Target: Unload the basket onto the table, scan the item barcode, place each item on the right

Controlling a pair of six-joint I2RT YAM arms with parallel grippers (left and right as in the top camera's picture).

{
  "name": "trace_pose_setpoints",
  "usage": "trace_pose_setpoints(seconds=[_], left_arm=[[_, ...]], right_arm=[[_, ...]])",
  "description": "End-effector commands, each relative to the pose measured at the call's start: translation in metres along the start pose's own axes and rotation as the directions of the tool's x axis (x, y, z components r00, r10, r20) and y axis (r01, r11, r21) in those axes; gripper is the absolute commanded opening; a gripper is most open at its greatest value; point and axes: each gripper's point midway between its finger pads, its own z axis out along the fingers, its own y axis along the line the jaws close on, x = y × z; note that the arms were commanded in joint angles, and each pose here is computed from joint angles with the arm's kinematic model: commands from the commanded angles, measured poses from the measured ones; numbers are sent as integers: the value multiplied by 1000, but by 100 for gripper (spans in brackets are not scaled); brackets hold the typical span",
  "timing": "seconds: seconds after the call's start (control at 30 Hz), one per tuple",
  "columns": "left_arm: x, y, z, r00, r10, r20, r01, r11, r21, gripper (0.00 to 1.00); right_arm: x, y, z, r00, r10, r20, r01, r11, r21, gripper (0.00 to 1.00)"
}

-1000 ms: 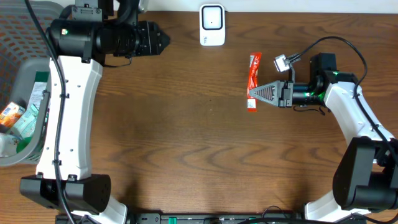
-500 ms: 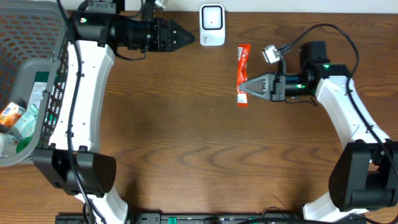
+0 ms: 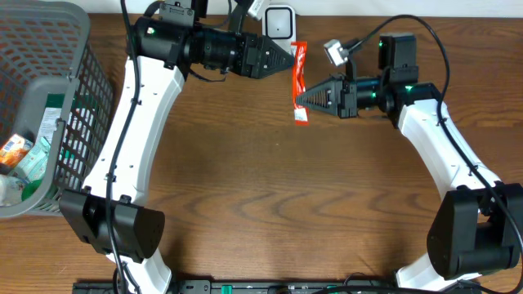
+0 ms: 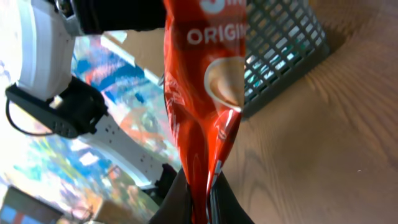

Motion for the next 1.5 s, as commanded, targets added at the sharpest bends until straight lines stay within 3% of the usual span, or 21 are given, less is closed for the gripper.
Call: trace_pose_setpoints(seconds=[0.0,0.4,0.73,0.77,0.87,0.97,1.17,1.3,1.47], left_arm=[[0,-10,1,999,37,1,-37,999,40,49],[-5,-8,5,995,102,14,-102,995,16,49],[-5,-8,5,995,101,14,-102,995,16,10],[-5,-8,5,995,102,14,-102,995,16,8],[-5,-8,5,995,102,14,-102,995,15,7],[-6,0,5,995,100,14,-99,995,-33,7],[5,48,-2,999,38,-24,-43,950,-308,7],[25,75,-6,996,-22,-88,-24,870,-492,7],[54,95,8,982,-54,-179,-69,783,-618,7]], right_arm=[[-12,16,4,996,84,-14,-85,996,-30,1],[-33,39,22,999,-2,-44,0,998,-64,1],[-36,36,19,1000,-6,-27,4,999,-48,1],[-37,35,18,1000,-6,-25,5,999,-46,5],[-37,35,17,1000,-10,-23,9,999,-45,49],[-39,35,13,1000,-22,-18,21,999,-43,73],[-48,26,-17,999,-17,35,17,1000,4,88],[-53,17,-45,996,-9,88,4,999,49,94],[-48,-2,-82,985,56,164,-73,992,99,99]])
